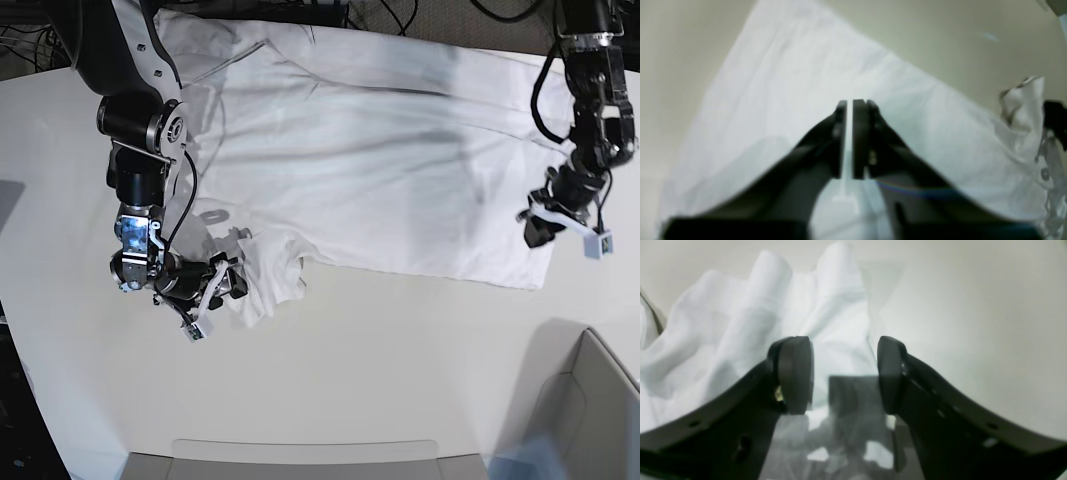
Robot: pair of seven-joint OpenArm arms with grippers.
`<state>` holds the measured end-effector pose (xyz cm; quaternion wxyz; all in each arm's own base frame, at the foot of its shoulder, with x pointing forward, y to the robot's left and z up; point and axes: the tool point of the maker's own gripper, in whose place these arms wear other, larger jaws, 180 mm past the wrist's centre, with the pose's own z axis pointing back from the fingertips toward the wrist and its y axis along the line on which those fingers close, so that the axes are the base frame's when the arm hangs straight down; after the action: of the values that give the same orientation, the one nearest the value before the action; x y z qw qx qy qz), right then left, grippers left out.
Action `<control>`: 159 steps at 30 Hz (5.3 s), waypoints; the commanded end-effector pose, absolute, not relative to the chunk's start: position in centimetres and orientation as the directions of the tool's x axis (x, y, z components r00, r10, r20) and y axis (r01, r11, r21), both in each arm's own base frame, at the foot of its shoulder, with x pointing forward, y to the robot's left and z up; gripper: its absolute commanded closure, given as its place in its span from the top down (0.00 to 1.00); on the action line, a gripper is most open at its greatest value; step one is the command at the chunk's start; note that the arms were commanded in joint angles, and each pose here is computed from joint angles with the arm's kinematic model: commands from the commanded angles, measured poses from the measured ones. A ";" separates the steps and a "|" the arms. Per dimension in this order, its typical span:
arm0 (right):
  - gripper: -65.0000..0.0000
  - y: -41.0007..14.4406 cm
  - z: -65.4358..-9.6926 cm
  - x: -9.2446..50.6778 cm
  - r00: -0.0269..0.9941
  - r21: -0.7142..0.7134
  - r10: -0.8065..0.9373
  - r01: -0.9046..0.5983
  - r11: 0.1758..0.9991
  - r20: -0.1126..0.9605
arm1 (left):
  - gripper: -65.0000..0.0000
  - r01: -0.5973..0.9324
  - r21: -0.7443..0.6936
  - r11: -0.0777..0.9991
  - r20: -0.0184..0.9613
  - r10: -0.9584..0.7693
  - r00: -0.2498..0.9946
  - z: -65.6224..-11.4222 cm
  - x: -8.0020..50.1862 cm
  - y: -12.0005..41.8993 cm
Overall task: Fold the T-shirt properly
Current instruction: 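Move both grippers to the hem corners and grasp them, then lift the hem with both grippers and fold it over toward the collar fold, then open both grippers, release the folded strip, and raise the grippers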
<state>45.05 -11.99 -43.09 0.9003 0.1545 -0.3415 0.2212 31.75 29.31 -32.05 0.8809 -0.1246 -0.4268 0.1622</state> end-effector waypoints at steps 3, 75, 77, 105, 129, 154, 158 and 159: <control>0.49 -13.3 -46.1 41.8 0.743 0.100 0.412 -0.536 0.838 0.528 | 0.45 -0.224 -0.332 0.916 0.770 0.400 0.497 -29.2 35.0 33.5; 0.00 -12.9 -31.8 54.9 0.634 -0.088 0.315 -0.363 0.928 0.706 | 0.00 -0.303 -0.122 0.945 0.782 0.279 0.558 -35.7 44.8 41.4; 0.00 -13.5 -32.6 53.9 0.648 -0.107 0.330 -0.358 0.927 0.687 | 0.00 -0.295 -0.104 0.950 0.772 0.264 0.578 -36.0 44.1 41.4; 0.00 -14.8 -31.1 34.8 0.595 -0.452 0.633 -0.446 0.773 0.496 | 0.00 -0.043 0.203 0.978 0.712 -0.118 0.692 -36.0 32.5 40.5; 0.00 -15.8 -35.5 24.1 0.686 -0.403 0.635 -0.501 0.766 0.355 | 0.07 0.046 0.215 0.975 0.538 -0.158 0.828 -38.6 25.1 41.1; 0.32 -15.7 -35.4 24.3 0.680 -0.407 0.642 -0.506 0.761 0.355 | 0.47 0.030 0.360 0.932 0.408 -0.186 0.894 -34.3 23.9 43.8; 0.32 -15.7 -35.1 24.9 0.675 -0.412 0.641 -0.501 0.761 0.364 | 0.47 0.000 0.360 0.933 0.461 -0.178 0.870 -32.9 25.8 44.0; 0.32 -15.7 -35.2 24.8 0.676 -0.413 0.642 -0.502 0.760 0.362 | 0.47 -0.005 0.354 0.935 0.468 -0.172 0.867 -32.8 26.1 44.0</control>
<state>24.24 -15.71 -35.91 0.9103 -0.1345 -0.2379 0.3109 24.98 43.14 -34.79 0.9595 0.1594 -0.2285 -0.0423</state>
